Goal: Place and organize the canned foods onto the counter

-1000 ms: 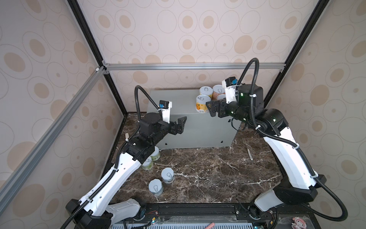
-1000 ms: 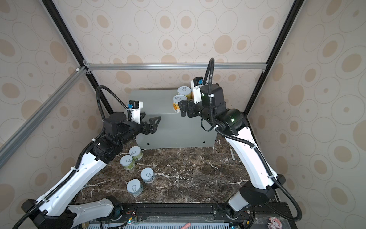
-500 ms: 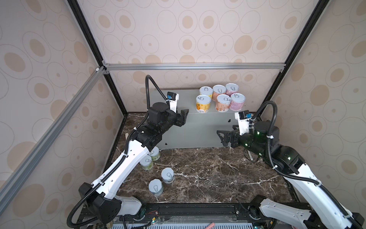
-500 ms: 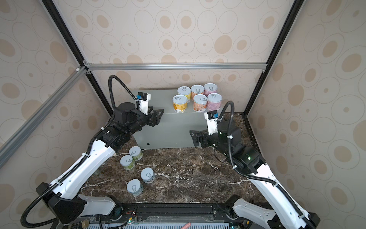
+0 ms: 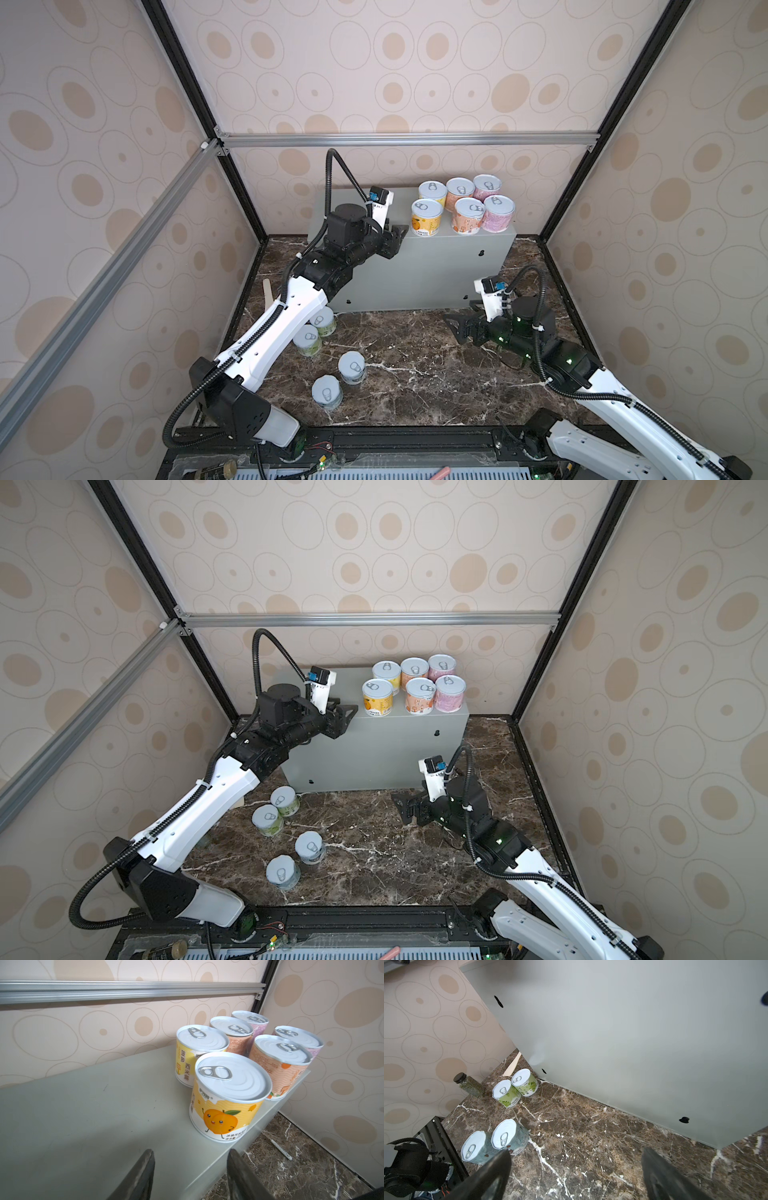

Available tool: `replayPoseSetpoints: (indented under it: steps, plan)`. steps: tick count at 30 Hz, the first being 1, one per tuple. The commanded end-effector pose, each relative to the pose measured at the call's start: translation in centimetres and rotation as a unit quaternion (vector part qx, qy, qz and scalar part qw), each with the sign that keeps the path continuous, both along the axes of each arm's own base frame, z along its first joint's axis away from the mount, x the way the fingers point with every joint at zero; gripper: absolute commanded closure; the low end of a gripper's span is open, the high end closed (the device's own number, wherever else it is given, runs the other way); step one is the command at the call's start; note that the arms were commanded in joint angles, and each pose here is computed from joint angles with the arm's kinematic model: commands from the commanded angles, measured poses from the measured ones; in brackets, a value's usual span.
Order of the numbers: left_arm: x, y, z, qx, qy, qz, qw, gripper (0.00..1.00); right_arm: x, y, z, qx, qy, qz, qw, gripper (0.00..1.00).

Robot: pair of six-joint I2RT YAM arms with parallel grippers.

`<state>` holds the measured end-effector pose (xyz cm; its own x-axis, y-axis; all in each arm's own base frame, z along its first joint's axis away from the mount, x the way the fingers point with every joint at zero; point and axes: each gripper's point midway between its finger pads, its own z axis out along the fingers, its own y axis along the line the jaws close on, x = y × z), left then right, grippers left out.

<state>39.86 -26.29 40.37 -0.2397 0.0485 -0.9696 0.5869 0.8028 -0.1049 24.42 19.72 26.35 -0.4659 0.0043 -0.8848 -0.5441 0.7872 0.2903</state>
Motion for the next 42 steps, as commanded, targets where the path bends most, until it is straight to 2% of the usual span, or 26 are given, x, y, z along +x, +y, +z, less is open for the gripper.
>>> replayPoseSetpoints:
  steps: [1,5,10,24,42]
  plan:
    - [0.0,-0.9,2.7,-0.010,-0.047,-0.042,0.998,0.44,0.3,1.1,-0.6,0.032,0.002,0.014,0.999,0.00]
    - [0.4,-1.7,2.4,-0.018,-0.051,-0.068,0.996,0.45,0.5,1.7,-2.8,0.027,0.027,0.019,0.999,0.00]
    - [0.6,-2.9,2.4,-0.033,-0.054,-0.097,0.993,0.45,0.5,1.5,-3.5,0.014,0.024,0.020,0.999,0.00]
    - [2.3,-4.3,1.8,-0.049,-0.046,-0.117,0.991,0.48,0.7,1.5,-4.9,-0.014,0.030,0.022,0.999,0.00]
    - [3.0,-6.4,1.4,-0.061,-0.036,-0.152,0.986,0.50,0.7,1.1,-5.2,-0.021,0.029,0.015,0.999,0.00]
